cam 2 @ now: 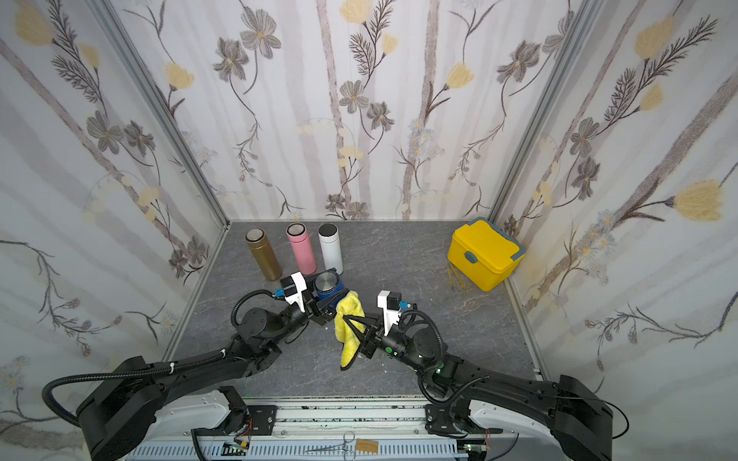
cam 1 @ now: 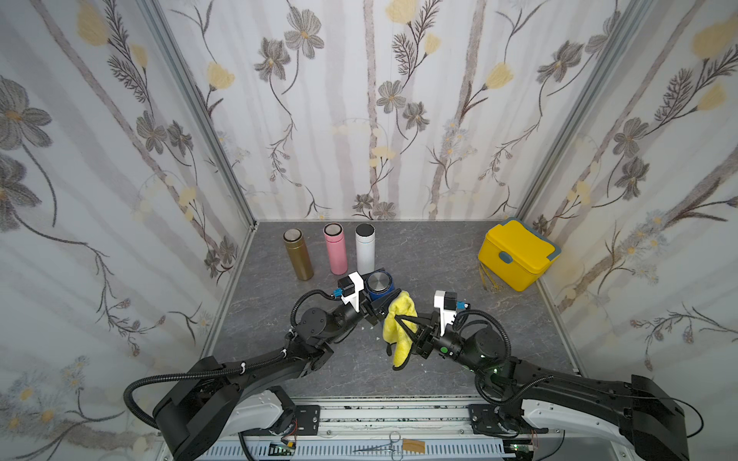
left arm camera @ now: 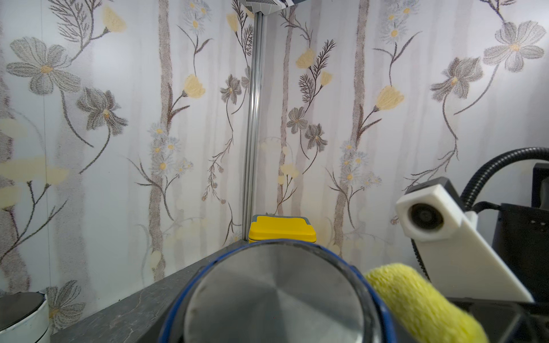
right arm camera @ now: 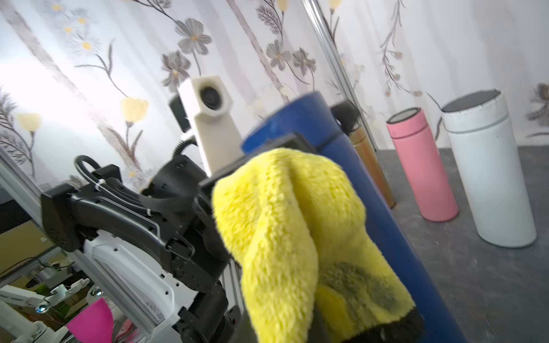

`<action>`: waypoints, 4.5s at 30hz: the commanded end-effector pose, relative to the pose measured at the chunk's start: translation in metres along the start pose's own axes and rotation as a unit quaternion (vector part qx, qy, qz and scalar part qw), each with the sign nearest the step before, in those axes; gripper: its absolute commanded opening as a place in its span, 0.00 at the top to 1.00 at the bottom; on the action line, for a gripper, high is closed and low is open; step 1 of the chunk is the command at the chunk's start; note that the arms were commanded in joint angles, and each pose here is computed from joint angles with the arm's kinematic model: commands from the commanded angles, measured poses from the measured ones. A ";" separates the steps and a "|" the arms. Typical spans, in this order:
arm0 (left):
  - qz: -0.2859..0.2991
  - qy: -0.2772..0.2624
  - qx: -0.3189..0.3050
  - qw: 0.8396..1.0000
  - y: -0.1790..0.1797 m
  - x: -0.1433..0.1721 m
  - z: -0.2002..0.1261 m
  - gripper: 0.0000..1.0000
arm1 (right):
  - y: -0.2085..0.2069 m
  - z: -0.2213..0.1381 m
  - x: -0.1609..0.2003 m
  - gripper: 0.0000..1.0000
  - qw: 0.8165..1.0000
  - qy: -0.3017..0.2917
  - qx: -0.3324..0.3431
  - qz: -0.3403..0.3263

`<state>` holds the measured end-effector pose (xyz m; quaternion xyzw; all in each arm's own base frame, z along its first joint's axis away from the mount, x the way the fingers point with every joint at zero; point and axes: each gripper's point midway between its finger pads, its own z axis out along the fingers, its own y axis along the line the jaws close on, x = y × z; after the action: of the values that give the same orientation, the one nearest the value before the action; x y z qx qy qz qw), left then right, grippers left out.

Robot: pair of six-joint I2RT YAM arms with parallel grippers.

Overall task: Wipe the surface of the thermos
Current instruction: Wipe the dirt from the surface of the thermos.

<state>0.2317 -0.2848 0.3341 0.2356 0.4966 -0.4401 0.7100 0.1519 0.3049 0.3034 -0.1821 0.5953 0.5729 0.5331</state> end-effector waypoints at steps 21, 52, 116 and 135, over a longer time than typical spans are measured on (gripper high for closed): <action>-0.102 0.068 -0.081 0.989 0.016 -0.001 0.039 1.00 | -0.008 0.017 0.018 1.00 0.999 0.022 0.034 -0.023; -0.167 0.009 -0.423 0.891 0.052 -0.016 0.014 1.00 | -0.079 0.007 0.030 1.00 0.979 -0.039 0.201 -0.010; -0.167 -0.020 -0.590 0.790 0.050 -0.019 -0.006 1.00 | -0.117 -0.012 0.022 1.00 0.922 -0.184 0.337 0.044; -0.099 0.018 -0.306 0.947 0.003 -0.032 0.024 1.00 | -0.101 -0.045 0.059 1.00 0.938 -0.106 0.327 0.049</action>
<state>0.2521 -0.2728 0.3340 -0.0673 0.6929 -0.2497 0.6731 0.1904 0.2752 0.2047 0.0563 0.6959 0.3977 0.5954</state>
